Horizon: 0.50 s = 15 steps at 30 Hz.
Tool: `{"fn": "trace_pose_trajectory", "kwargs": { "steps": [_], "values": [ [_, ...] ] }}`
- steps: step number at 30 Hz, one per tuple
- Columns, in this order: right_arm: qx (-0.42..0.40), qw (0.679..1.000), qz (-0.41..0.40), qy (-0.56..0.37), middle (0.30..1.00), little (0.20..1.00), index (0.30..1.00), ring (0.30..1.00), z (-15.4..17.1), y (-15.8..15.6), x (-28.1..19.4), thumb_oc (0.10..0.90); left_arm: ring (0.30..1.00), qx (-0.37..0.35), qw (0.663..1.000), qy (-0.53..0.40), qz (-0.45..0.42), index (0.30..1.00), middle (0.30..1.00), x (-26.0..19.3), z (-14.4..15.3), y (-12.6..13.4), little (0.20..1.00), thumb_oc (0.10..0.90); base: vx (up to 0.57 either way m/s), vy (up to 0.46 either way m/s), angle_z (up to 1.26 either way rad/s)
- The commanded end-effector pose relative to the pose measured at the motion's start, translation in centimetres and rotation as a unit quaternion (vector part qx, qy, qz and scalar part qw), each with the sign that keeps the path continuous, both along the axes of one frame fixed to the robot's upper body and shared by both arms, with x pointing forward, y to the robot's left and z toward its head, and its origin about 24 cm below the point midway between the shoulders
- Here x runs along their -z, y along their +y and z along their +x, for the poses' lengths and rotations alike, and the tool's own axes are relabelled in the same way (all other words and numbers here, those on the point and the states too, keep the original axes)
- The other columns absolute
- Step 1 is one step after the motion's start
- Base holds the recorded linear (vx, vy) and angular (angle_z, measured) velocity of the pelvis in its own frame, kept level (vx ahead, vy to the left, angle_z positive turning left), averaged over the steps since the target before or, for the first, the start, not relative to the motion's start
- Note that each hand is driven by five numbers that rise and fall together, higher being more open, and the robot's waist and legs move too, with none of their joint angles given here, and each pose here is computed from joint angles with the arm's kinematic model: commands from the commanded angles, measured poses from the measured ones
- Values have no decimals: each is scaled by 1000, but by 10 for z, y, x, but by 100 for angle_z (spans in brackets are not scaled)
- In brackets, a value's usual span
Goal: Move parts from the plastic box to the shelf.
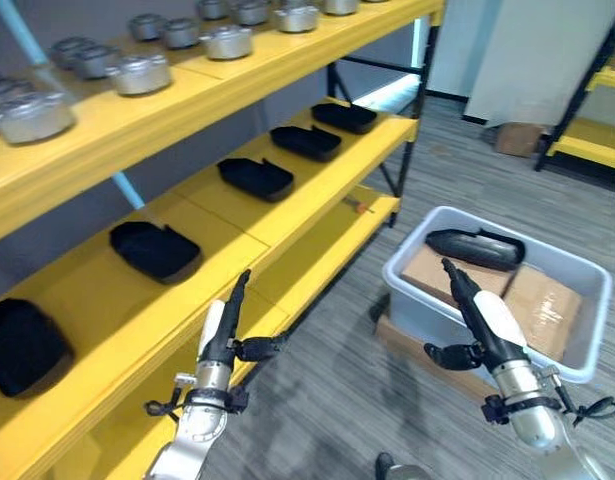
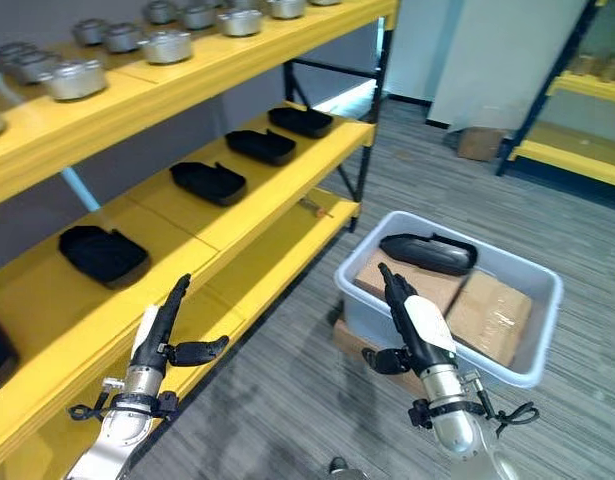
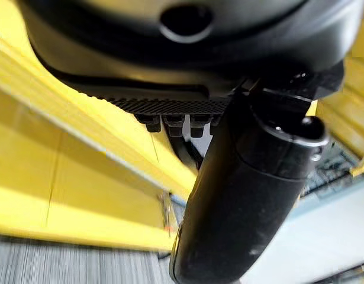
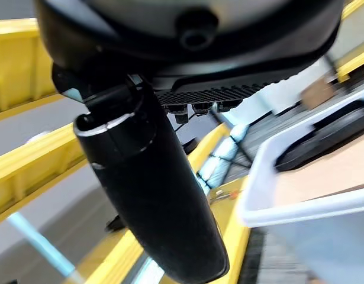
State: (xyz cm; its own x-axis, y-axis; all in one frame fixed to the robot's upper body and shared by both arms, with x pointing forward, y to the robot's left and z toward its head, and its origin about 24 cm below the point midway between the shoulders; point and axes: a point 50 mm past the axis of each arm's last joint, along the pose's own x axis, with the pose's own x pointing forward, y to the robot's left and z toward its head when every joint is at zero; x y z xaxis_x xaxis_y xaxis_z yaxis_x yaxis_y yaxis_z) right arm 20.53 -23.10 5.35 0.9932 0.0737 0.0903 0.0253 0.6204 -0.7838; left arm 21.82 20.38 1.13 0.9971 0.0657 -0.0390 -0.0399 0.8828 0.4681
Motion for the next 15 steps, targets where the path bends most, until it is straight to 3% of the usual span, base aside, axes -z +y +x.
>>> {"fn": "trace_pose_trajectory", "kwargs": {
  "steps": [1,12,15],
  "values": [
    [-43,984,14,-173,1000,1000,1000,1000,19,13,-65,900,1000,19,990,-141,-9,1000,1000,-53,19,-3,1000,900,170,-35,-77],
    [-47,988,10,-145,1000,1000,1000,1000,19,15,-54,900,1000,25,989,-148,1,1000,1000,-54,17,-4,1000,900,127,41,-88],
    [-38,990,14,-138,1000,1000,1000,1000,14,10,-52,900,1000,26,989,-144,1,1000,1000,-53,17,-4,1000,900,165,92,-36]
  ]
}}
